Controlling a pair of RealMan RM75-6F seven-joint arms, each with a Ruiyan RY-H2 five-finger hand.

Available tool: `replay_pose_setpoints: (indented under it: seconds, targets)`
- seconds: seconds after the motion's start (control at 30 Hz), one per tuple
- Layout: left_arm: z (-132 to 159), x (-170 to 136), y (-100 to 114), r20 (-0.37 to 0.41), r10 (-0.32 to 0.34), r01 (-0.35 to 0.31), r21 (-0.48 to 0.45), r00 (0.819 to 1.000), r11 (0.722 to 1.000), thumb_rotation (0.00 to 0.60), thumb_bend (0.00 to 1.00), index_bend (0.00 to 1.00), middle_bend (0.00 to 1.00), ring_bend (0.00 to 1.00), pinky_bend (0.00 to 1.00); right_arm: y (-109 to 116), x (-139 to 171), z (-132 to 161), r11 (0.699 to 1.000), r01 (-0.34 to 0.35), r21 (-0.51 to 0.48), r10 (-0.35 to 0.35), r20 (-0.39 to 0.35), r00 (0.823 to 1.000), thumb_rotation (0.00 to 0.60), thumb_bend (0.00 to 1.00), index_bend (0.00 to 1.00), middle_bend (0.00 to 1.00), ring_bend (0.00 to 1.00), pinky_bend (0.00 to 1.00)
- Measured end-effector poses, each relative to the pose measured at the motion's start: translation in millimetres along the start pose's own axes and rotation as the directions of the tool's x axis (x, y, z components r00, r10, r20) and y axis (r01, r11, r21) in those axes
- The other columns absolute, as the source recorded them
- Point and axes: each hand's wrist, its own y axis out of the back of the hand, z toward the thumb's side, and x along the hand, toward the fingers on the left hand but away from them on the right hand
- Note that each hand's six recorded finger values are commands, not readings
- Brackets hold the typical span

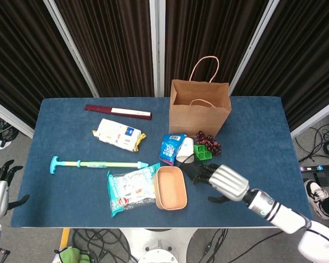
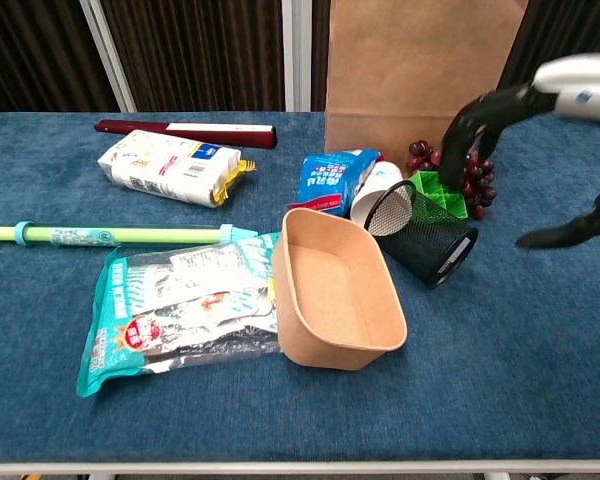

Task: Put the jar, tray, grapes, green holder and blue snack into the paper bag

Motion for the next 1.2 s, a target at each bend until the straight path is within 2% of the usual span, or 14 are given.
replay_pose_setpoints:
  seconds: [0.13,0.37,0.5,0.73,0.83,1.0,1.2]
  targets:
    - [-1.4,-1.4,-1.6,-0.003,-0.003,0.003,-0.004,1.000,1.000,0.600,0.10,0.30,0.24,0.24,0.23,-43.6,-20.6,11.9,0.998,-0.062,0.033,0.063,-0.022,0.998,0.600,0.09,0.34,0.33,0.13,0.26]
    - [-3.4,-2.5,-5.3,-0.008,-0.015,0.015,-0.011,1.000,1.000,0.600,0.10,0.31,0.24,0.24,0.22,-92.5,-24.4,15.0,0.989,-0.133,0.059,0.134,-0.007,0.991,0.600,0.09,0.35,0.31,0.11,0.24]
    - [-2.5,-1.3,-6.5,-0.003,-0.016,0.016,-0.012,1.000,1.000,0.600,0.10,0.32,0.24,0.24,0.23,-102.0,-25.5,18.4,0.992,-0.109,0.063,0.109,-0.009,0.994,0.600,0.12,0.37,0.31,0.11,0.20]
    - [-4.3,-1.0,-7.0,-0.005,-0.014,0.014,-0.016,1.000,1.000,0.600,0.10,0.32,0.24,0.24,0.22,-115.8,-38.5,21.3,0.995,-0.012,0.103,0.014,-0.018,1.000,0.600,0.15,0.37,0.31,0.11,0.19]
    - [-6.1,-1.2,-8.3,-0.012,-0.018,0.018,-0.018,1.000,1.000,0.600,0.09,0.32,0.24,0.24,0.22,-121.8,-43.0,23.1,0.996,-0.002,0.094,0.005,-0.026,1.000,0.600,0.17,0.38,0.33,0.11,0.19]
    - [-7.2,-1.2,-10.1,-0.014,-0.023,0.022,-0.022,1.000,1.000,0.600,0.09,0.32,0.24,0.24,0.23,-129.9,-49.4,25.0,0.994,0.008,0.105,-0.003,-0.043,0.999,0.600,0.25,0.47,0.41,0.13,0.19]
    - [-9.1,-0.9,-10.3,-0.016,-0.022,0.022,-0.024,1.000,0.999,0.600,0.10,0.32,0.24,0.23,0.23,-134.2,-55.2,26.3,0.992,0.060,0.113,-0.052,-0.073,0.996,0.600,0.37,0.62,0.52,0.22,0.25]
